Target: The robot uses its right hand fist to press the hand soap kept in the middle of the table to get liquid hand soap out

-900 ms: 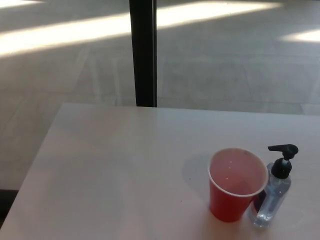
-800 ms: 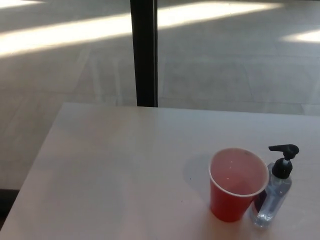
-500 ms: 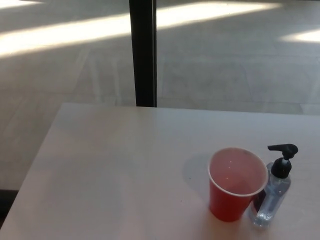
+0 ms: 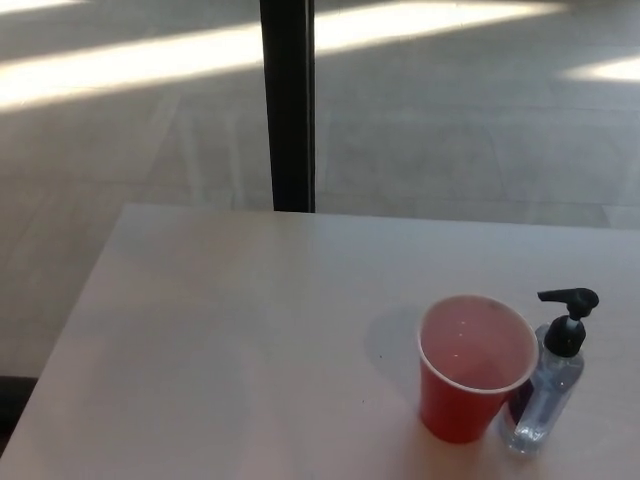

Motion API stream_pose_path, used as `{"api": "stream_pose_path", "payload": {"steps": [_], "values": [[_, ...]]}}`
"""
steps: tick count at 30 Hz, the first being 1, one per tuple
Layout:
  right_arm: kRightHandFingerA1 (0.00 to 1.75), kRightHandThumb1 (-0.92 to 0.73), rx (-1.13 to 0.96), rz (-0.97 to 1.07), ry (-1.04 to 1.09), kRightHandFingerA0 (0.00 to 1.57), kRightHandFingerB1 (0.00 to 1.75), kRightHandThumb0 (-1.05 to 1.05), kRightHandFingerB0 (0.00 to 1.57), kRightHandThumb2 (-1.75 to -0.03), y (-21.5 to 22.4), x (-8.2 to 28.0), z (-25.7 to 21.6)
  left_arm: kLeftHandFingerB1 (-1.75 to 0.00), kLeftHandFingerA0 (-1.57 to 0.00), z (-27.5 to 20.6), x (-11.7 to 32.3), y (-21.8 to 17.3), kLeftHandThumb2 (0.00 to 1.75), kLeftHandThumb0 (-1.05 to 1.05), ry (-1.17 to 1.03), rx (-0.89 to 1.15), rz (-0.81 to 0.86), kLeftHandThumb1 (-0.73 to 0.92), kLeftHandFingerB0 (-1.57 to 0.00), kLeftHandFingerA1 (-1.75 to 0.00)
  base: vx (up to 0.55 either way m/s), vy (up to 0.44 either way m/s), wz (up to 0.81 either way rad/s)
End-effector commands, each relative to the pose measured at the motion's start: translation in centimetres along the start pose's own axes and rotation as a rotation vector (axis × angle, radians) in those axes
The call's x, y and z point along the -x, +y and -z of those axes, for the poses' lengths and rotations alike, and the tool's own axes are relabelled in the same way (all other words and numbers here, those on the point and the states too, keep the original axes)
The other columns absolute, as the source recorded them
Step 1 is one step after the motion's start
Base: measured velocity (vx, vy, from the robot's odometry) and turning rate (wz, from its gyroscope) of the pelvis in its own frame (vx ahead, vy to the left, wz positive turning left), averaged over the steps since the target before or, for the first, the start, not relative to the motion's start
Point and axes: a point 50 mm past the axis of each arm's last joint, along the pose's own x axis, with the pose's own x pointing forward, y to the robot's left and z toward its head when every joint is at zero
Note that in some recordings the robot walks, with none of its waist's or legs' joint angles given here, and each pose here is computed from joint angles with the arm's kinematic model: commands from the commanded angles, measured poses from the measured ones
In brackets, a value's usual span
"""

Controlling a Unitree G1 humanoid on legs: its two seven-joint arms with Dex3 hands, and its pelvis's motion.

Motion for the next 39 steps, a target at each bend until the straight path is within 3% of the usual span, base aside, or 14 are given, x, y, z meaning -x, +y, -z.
{"api": "stream_pose_path", "payload": {"steps": [1,6,10,11,12,13,18,20,23,27,28,30,31,39], "values": [[0.27,-0.65,-0.160,-0.122,-0.202,0.00,0.38,-0.80,0.04,-1.03,2.3,0.5,-7.7,-0.83,-0.63,-0.1,0.2,-0.4,1.08,-0.35,-0.032,-0.023,-0.034,0.44,-0.58,-0.86,0.00,0.000,0.00],[0.63,-0.53,-0.231,-0.220,-0.459,0.02,0.60,-0.79,0.19,-0.97,6.1,2.8,-14.3,-0.83,-0.61,0.5,0.3,-0.8,1.12,-0.37,-0.053,-0.001,-0.068,0.49,-0.56,-0.87,0.00,0.000,0.00],[1.19,-0.68,-0.304,-0.333,-0.546,0.00,0.93,-0.88,0.14,-0.51,8.7,5.3,-17.2,-0.95,-0.59,1.0,0.2,-0.9,1.01,-0.34,-0.023,-0.018,-0.053,0.49,-0.55,-0.99,0.00,0.000,0.00],[0.82,-0.43,-0.325,-0.415,-0.595,0.10,0.80,-0.85,0.30,-0.98,10.4,7.4,-18.8,-0.90,-0.58,1.2,0.2,-1.1,1.03,-0.35,-0.020,-0.044,-0.031,0.47,-0.51,-0.96,0.00,0.000,0.00],[0.82,-0.43,-0.326,-0.422,-0.600,0.10,0.80,-0.85,0.30,-0.98,10.7,7.8,-19.0,-0.90,-0.58,1.2,0.2,-1.1,1.03,-0.35,-0.021,-0.047,-0.026,0.47,-0.51,-0.96,0.00,0.000,0.00],[1.38,-0.57,-0.336,-0.450,-0.621,0.30,0.98,-0.89,0.31,-0.58,11.4,8.6,-19.4,-0.96,-0.57,1.2,0.3,-1.2,1.01,-0.34,-0.023,-0.047,-0.024,0.46,-0.54,-1.03,0.00,0.000,0.00],[0.69,-0.78,-0.395,-0.568,-0.687,0.45,0.50,-0.41,0.34,-0.68,15.5,12.6,-20.8,-0.88,-0.60,1.3,0.4,-1.5,1.01,-0.34,-0.026,-0.068,-0.020,0.48,-0.52,-0.96,0.00,0.000,0.00],[0.81,-0.71,-0.439,-0.689,-0.708,0.63,0.56,-0.34,0.23,-1.11,17.2,13.5,-20.5,-0.93,-0.61,1.5,0.3,-1.6,0.99,-0.33,-0.021,-0.072,-0.033,0.47,-0.56,-0.99,0.00,0.000,0.00],[1.13,-0.92,-0.432,-0.756,-0.711,0.75,0.43,-0.33,0.36,-0.78,18.3,14.0,-20.0,-0.91,-0.62,1.6,0.3,-1.5,1.00,-0.34,-0.015,-0.076,-0.042,0.46,-0.54,-0.99,0.00,0.000,0.00],[1.75,-0.70,-0.418,-0.847,-0.678,0.95,1.18,-0.16,0.75,-0.89,20.8,14.9,-19.3,-0.84,-0.68,2.1,0.4,-1.3,1.08,-0.38,-0.017,-0.095,-0.021,0.41,-0.62,-0.89,0.00,0.000,0.02],[1.43,-0.61,-0.407,-0.855,-0.672,1.25,1.13,-0.14,0.86,-1.15,21.3,15.2,-19.2,-0.84,-0.67,2.2,0.4,-1.3,1.08,-0.37,-0.013,-0.077,-0.018,0.41,-0.62,-0.88,0.00,0.000,0.00],[1.55,-0.61,-0.432,-0.889,-0.642,1.30,1.25,-0.05,0.88,-1.22,21.9,15.4,-18.9,-0.82,-0.65,2.2,0.4,-1.3,1.07,-0.38,-0.010,-0.076,-0.015,0.41,-0.58,-0.87,0.00,0.000,0.00],[1.75,-0.56,-0.407,-0.897,-0.643,1.00,1.61,-0.06,0.79,-1.30,22.6,15.6,-18.4,-0.85,-0.60,2.1,0.4,-1.4,1.01,-0.35,-0.006,-0.070,-0.018,0.44,-0.49,-0.97,0.00,0.000,0.00],[1.75,-0.44,-0.343,-1.010,-0.621,1.04,1.66,-0.16,0.77,-1.36,26.0,17.2,-16.0,-0.84,-0.62,2.4,0.3,-1.7,1.02,-0.33,-0.003,-0.073,-0.016,0.44,-0.50,-0.95,0.00,0.000,0.00]]}}
